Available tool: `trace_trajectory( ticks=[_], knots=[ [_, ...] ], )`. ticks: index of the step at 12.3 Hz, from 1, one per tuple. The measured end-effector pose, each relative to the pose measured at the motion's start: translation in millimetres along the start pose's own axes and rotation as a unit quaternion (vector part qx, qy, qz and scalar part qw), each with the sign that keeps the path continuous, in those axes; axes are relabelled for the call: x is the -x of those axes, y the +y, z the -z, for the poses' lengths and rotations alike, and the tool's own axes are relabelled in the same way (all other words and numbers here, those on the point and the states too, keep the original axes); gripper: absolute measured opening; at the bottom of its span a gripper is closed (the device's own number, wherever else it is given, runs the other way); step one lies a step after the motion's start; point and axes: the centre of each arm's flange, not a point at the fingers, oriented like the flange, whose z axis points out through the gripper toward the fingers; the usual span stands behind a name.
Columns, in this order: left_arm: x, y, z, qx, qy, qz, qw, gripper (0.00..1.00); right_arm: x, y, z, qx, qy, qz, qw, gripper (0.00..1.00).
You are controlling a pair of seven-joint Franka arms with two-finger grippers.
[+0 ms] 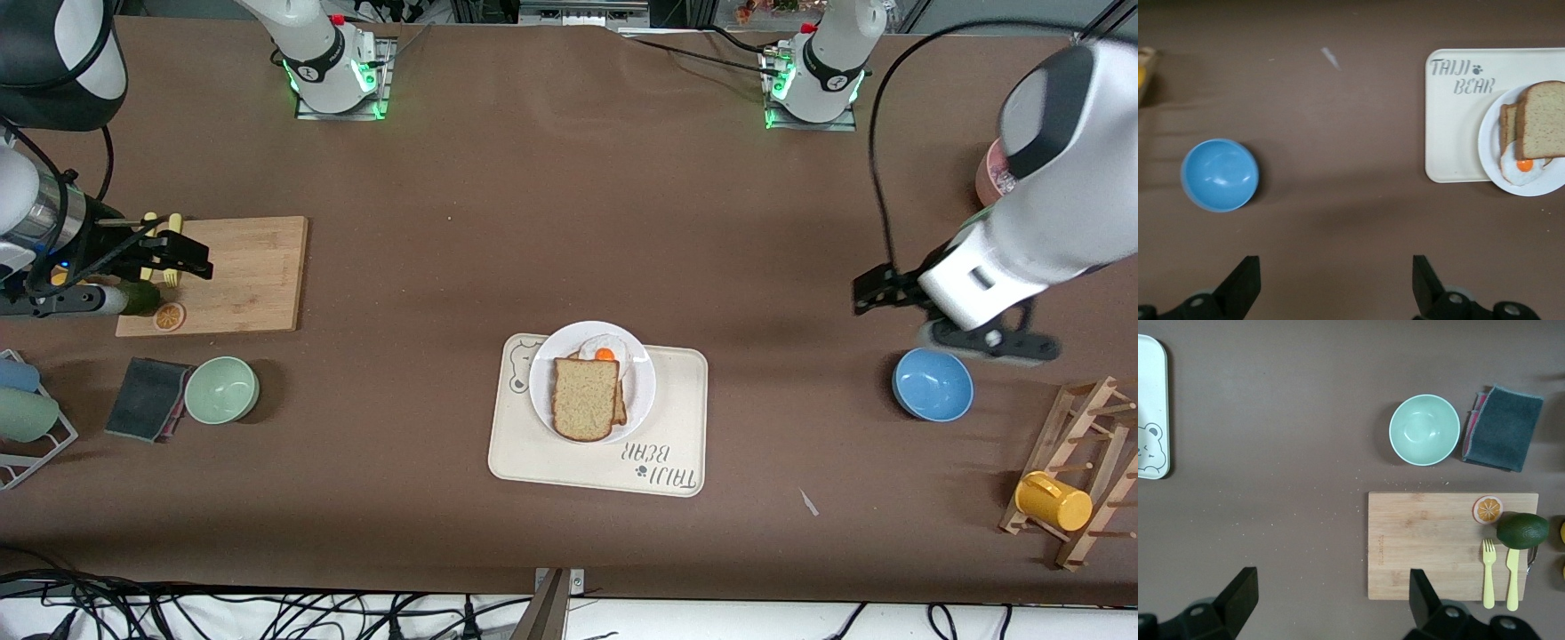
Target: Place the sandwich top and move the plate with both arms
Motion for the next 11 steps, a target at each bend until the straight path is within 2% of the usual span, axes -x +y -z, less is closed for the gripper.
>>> trace_trajectory(
  ticks=[3, 5, 8, 11],
  knots=[
    [50, -10, 20, -0.013, 0.002, 0.013, 1.0, 1.0, 0, 3, 0, 0.0, 0.0, -0.002, 1.0, 1.0],
    [68, -9, 24, -0.017, 0.01, 0.013, 1.0, 1.0, 0, 5, 3, 0.0, 0.003, -0.001, 1.0, 1.0],
    [73, -18, 22, -0.016, 0.012, 0.021, 1.0, 1.0, -1, 5, 19, 0.001, 0.02, 0.011, 1.0, 1.0],
    [73, -24, 19, -0.015, 0.009, 0.027, 0.999, 1.0, -1, 7, 22, 0.001, 0.023, 0.012, 1.0, 1.0]
  ],
)
